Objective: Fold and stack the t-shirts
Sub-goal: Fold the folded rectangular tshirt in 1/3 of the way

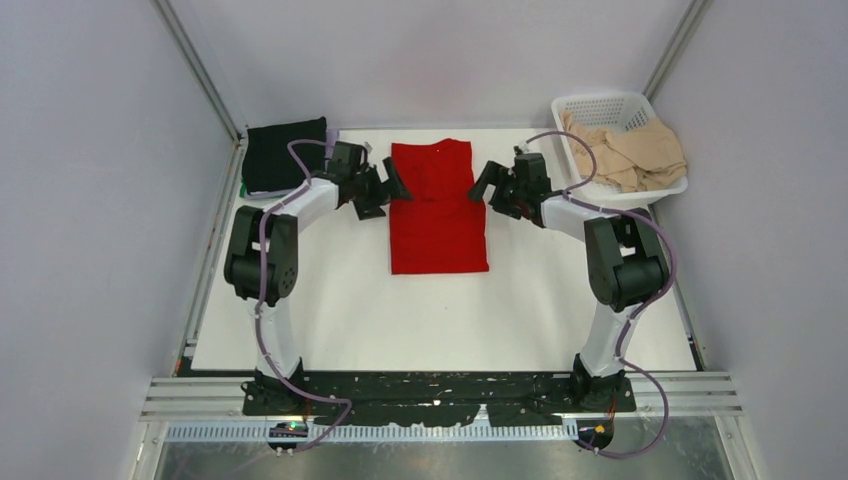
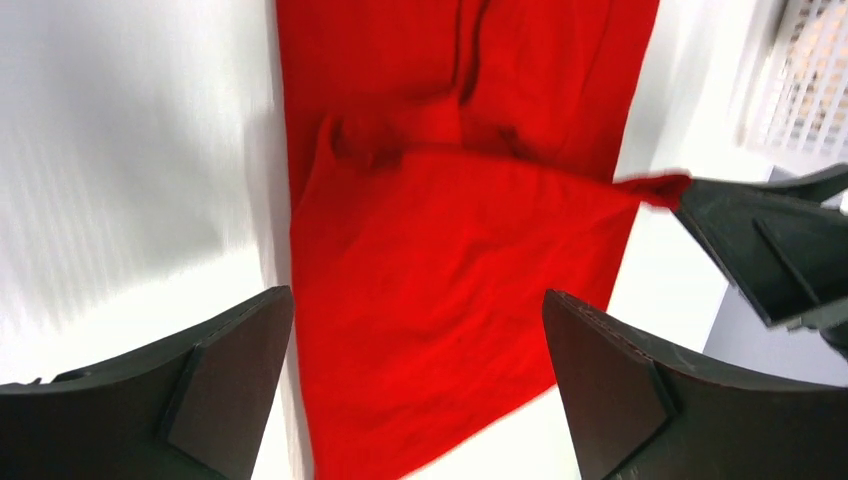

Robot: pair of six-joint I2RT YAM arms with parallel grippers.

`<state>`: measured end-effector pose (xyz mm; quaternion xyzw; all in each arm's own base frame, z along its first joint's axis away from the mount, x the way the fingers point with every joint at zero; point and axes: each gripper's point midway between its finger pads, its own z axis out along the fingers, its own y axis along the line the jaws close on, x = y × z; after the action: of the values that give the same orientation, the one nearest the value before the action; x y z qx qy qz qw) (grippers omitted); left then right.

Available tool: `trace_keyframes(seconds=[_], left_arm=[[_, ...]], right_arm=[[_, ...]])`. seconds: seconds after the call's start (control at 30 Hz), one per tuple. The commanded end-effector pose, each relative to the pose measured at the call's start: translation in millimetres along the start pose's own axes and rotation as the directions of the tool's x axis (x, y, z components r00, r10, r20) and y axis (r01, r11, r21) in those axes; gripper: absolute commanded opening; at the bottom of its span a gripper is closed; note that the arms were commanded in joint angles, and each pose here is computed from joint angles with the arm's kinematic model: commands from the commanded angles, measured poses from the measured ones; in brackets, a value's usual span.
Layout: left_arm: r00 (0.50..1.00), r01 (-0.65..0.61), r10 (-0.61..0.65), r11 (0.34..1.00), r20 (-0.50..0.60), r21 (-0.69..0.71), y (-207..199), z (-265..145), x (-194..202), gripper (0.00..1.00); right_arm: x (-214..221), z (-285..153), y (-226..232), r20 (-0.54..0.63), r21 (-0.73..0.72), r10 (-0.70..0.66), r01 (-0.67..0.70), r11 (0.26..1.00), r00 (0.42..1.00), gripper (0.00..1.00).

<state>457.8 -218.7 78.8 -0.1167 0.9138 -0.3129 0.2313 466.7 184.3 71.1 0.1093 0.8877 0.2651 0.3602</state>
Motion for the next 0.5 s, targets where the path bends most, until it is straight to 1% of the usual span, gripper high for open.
trace_keyframes(seconds=[0.0,0.03,0.07,0.1,0.13,0.17,0.3,0.4,0.47], left_arm=[[0.990,-0.109,0.103,0.992,0.098,0.059,-26,-58,2,1.00],[0.989,-0.116,0.110,0.992,0.097,0.057,-23,-64,11,1.00],[0.990,-0.118,0.113,0.992,0.088,0.052,-19,-70,23,1.00],[0.990,-0.121,0.118,0.992,0.075,0.047,-14,-74,36,1.00],[0.990,-0.127,0.125,0.991,0.060,0.040,-10,-78,50,0.99],[0.990,-0.131,0.129,0.991,0.048,0.030,-5,-82,64,1.00],[0.991,-0.131,0.131,0.991,0.004,-0.016,19,-91,112,1.00],[0.993,-0.113,0.114,0.993,0.032,-0.015,29,-94,127,1.00],[0.995,-0.098,0.099,0.995,0.028,-0.009,34,-93,135,1.00]], right_arm=[[-17,-40,23,0.092,-0.071,-0.024,0.031,0.997,0.995,0.95],[-2,-43,16,0.071,-0.064,-0.025,0.029,0.998,0.997,0.95],[-2,-52,20,0.078,-0.079,-0.030,0.036,0.996,0.997,0.95],[15,-55,13,0.049,-0.069,-0.033,0.037,0.997,0.998,0.95],[17,-64,17,0.056,-0.078,-0.046,0.050,0.996,0.997,0.96],[35,-68,11,0.020,-0.065,-0.051,0.052,0.996,0.998,0.96],[75,-91,6,-0.027,-0.047,-0.081,0.079,0.996,0.996,0.95],[99,-105,0,-0.040,-0.043,-0.074,0.072,0.996,0.996,0.95],[107,-110,-4,-0.041,-0.032,-0.079,0.077,0.996,0.996,0.96]])
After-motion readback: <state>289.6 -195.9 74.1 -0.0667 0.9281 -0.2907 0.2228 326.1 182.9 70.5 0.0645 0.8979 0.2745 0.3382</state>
